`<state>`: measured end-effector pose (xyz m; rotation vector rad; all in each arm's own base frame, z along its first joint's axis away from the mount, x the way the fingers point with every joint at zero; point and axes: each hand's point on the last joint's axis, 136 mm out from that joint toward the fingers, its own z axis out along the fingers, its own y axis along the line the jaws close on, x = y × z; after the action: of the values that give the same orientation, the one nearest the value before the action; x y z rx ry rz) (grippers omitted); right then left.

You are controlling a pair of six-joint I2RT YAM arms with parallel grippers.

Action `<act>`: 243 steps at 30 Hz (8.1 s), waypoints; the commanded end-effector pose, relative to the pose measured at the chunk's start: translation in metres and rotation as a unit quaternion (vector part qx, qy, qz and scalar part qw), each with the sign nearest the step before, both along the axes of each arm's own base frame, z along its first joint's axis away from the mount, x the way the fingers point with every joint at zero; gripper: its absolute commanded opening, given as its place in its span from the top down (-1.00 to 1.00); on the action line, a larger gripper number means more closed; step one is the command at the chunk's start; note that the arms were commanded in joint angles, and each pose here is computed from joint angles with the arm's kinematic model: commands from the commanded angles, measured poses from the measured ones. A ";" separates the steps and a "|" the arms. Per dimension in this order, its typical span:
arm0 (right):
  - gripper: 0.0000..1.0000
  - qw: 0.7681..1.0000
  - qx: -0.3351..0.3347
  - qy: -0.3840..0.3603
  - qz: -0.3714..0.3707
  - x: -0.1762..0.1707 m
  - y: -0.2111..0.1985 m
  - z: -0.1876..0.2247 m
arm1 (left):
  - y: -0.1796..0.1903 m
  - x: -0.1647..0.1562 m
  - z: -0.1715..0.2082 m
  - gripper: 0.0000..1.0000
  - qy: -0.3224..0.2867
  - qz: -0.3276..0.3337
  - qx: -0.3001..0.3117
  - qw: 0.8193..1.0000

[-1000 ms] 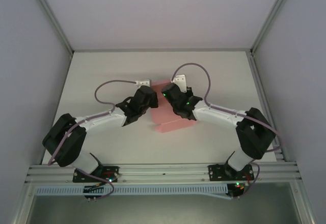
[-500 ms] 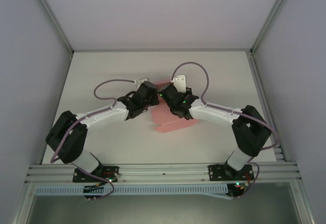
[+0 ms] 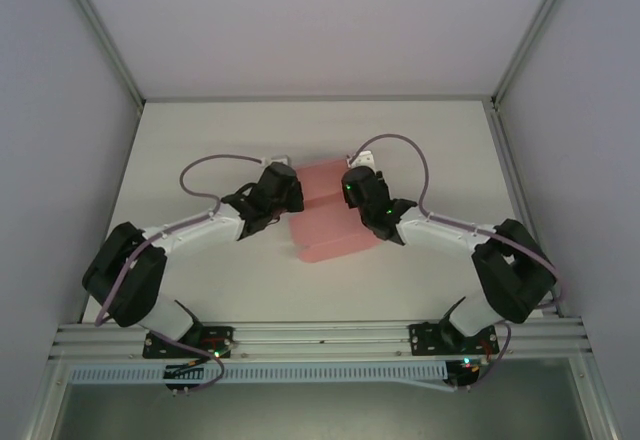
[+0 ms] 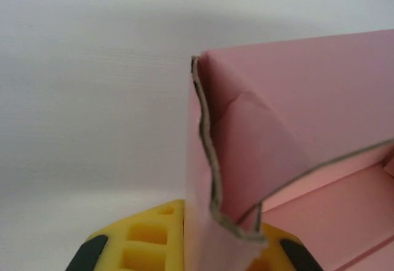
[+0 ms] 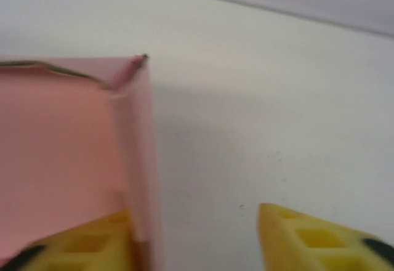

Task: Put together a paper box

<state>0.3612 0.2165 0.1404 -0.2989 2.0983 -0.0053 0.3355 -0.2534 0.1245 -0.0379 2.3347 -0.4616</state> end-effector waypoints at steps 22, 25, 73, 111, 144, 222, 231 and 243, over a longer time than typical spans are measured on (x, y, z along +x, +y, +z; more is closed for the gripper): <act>-0.99 0.976 0.214 -0.017 0.041 -0.074 -0.029 0.095 | -0.050 -0.008 0.013 1.00 -0.042 -0.325 0.114 0.938; -1.00 0.978 0.208 0.001 -0.010 -0.085 -0.057 0.084 | -0.046 -0.015 0.013 1.00 -0.052 -0.412 0.189 0.890; -1.00 0.966 0.214 0.065 -0.134 -0.147 -0.138 0.023 | -0.112 0.014 0.002 -1.00 -0.078 -0.615 0.428 0.658; -0.31 0.927 -0.045 0.289 0.236 0.009 0.090 -0.086 | 0.166 -0.016 0.098 -0.99 -0.070 0.128 0.089 0.985; 0.80 0.955 0.009 0.223 -0.196 -0.043 0.001 -0.088 | 0.128 0.004 0.081 -1.00 -0.056 0.057 0.057 0.995; 0.82 0.934 -0.019 0.176 0.309 0.017 0.004 0.000 | 0.001 0.079 0.026 0.14 -0.059 -0.458 0.042 0.886; 0.84 0.940 0.002 0.164 0.300 0.021 0.008 0.006 | -0.010 0.071 0.019 0.32 -0.051 -0.473 0.022 0.879; 0.89 0.961 0.033 0.185 0.201 0.031 -0.006 -0.002 | -0.009 0.084 0.028 1.00 -0.050 -0.379 0.049 0.923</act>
<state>0.3870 0.2181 0.1337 -0.8641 2.3382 0.4137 0.4136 -0.2645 0.1423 1.0729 2.1524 -0.7778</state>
